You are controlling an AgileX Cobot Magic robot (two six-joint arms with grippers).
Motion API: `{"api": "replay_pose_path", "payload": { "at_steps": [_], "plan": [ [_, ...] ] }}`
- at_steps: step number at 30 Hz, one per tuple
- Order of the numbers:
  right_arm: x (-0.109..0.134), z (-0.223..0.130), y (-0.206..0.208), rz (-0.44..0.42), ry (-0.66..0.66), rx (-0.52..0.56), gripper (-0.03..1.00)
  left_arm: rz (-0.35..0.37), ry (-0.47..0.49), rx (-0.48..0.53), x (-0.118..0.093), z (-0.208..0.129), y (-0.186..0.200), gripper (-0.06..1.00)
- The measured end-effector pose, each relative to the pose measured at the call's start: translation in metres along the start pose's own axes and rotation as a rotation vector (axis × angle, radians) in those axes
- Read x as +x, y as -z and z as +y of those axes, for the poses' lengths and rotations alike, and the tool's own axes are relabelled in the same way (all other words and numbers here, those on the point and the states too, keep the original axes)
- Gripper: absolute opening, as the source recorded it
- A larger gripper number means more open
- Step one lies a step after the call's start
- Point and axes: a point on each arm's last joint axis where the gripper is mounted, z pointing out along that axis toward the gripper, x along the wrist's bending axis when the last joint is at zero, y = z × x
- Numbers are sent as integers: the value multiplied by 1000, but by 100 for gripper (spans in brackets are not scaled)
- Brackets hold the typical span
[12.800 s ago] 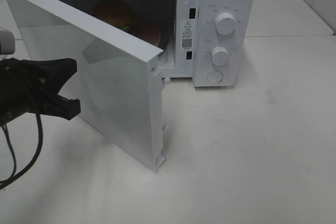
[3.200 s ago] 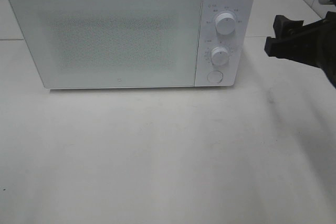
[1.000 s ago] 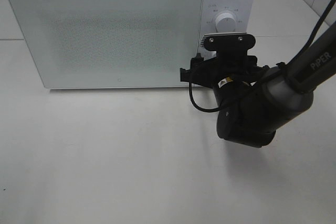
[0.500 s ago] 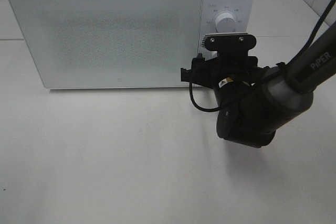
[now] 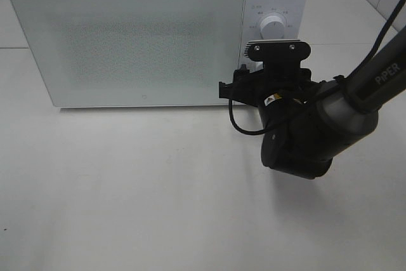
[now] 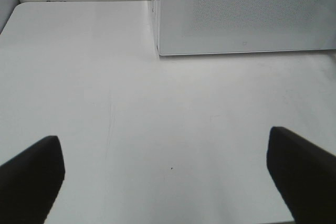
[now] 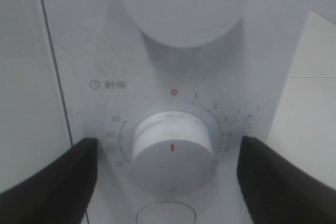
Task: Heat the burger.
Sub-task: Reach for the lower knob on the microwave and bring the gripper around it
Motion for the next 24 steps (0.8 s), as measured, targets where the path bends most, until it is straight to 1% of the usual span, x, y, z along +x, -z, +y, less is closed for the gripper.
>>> {"api": "replay_pose_path", "payload": {
  "at_steps": [2,3,4,5,6,7,8,13,24],
  "plan": [
    [0,0,0,1,4,0,66,0,0,0,0,0,0,99],
    [0,0,0,1,4,0,66,0,0,0,0,0,0,99],
    [0,0,0,1,7,-1,63,0,0,0,0,0,0,99],
    [0,0,0,1,17,-1,56,0,0,0,0,0,0,99],
    [0,0,0,1,17,-1,56,0,0,0,0,0,0,99],
    [0,0,0,1,22,-1,53,0,0,0,0,0,0,99],
    [0,0,0,-1,30,-2,44,0,0,0,0,0,0,99],
    [0,1,0,-1,50,-5,44,0,0,0,0,0,0,99],
    [0,1,0,0,54,-4,44,0,0,0,0,0,0,99]
  ]
}}
